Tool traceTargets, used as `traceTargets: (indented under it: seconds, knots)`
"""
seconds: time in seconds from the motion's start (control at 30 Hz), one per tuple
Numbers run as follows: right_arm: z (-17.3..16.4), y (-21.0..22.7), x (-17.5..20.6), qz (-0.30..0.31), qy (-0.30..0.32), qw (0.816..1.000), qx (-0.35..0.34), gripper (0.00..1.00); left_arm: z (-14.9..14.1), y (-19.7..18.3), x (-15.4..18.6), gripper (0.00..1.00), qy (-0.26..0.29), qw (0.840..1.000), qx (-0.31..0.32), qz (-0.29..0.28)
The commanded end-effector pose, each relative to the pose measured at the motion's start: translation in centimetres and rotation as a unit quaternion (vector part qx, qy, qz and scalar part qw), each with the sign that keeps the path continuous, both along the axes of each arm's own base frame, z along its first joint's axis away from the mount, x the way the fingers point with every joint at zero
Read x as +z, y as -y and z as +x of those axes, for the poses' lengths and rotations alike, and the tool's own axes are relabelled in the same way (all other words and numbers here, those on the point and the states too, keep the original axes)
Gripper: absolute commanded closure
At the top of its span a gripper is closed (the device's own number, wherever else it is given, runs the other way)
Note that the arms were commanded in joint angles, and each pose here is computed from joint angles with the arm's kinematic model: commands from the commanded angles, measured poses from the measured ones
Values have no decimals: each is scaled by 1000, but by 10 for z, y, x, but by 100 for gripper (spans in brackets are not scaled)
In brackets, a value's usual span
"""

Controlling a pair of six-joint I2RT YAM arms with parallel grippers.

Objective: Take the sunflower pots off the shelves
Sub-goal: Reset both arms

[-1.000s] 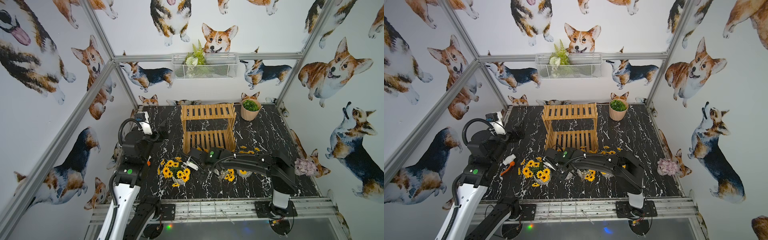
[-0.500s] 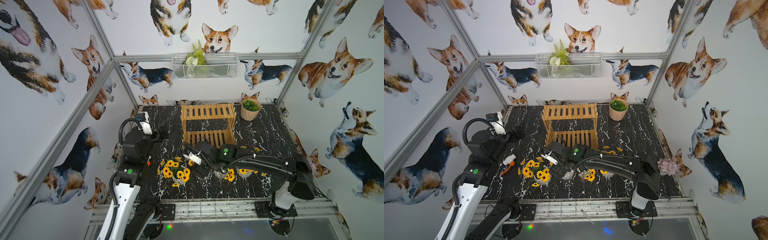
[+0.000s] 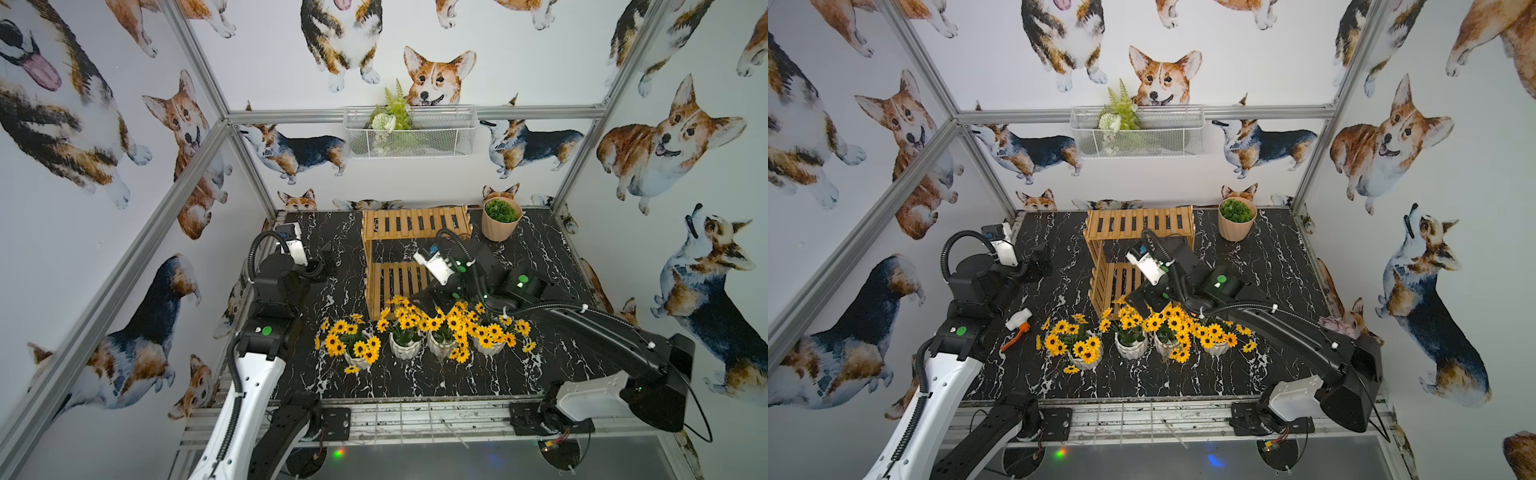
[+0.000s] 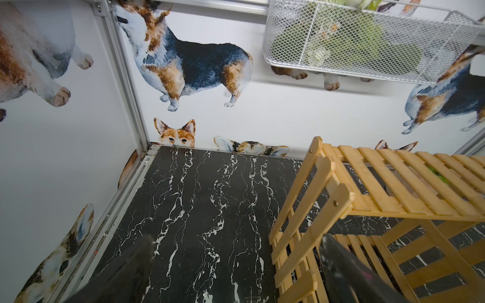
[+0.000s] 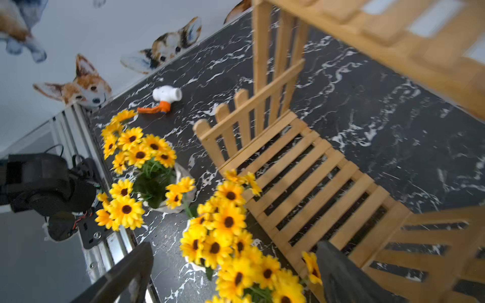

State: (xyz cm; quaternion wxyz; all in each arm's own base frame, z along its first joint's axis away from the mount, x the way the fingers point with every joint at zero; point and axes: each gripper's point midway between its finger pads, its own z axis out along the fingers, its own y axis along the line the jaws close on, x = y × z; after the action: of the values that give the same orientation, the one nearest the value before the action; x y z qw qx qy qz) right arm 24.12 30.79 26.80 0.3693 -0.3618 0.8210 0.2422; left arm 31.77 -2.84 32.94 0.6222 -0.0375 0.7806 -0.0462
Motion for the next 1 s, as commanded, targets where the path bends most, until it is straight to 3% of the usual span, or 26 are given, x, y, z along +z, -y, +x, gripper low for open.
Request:
traceTargets:
  seconds: [0.0,0.1,0.13,0.2,0.53,0.7,0.87,0.97]
  knots:
    - [28,40,15,71,-3,996,-59,0,10,-8,-1,0,14,1000,21,14]
    - [48,83,15,92,8,988,-120,0,17,-14,-5,0,11,999,38,22]
    - [55,100,15,98,15,984,-146,0,20,-18,-26,0,-8,998,47,27]
    - [68,132,11,104,26,975,-193,0,25,-22,-34,0,-13,998,53,28]
    - [112,261,-58,86,91,907,-403,0,50,-33,-89,0,-29,995,81,40]
    - [118,295,-114,50,95,884,-455,0,50,-45,-125,0,-55,991,109,58]
    - [120,320,-134,34,124,863,-488,0,46,-51,-148,0,-61,988,123,75]
    - [126,323,-148,28,135,864,-484,0,50,-49,-162,0,-74,986,115,90]
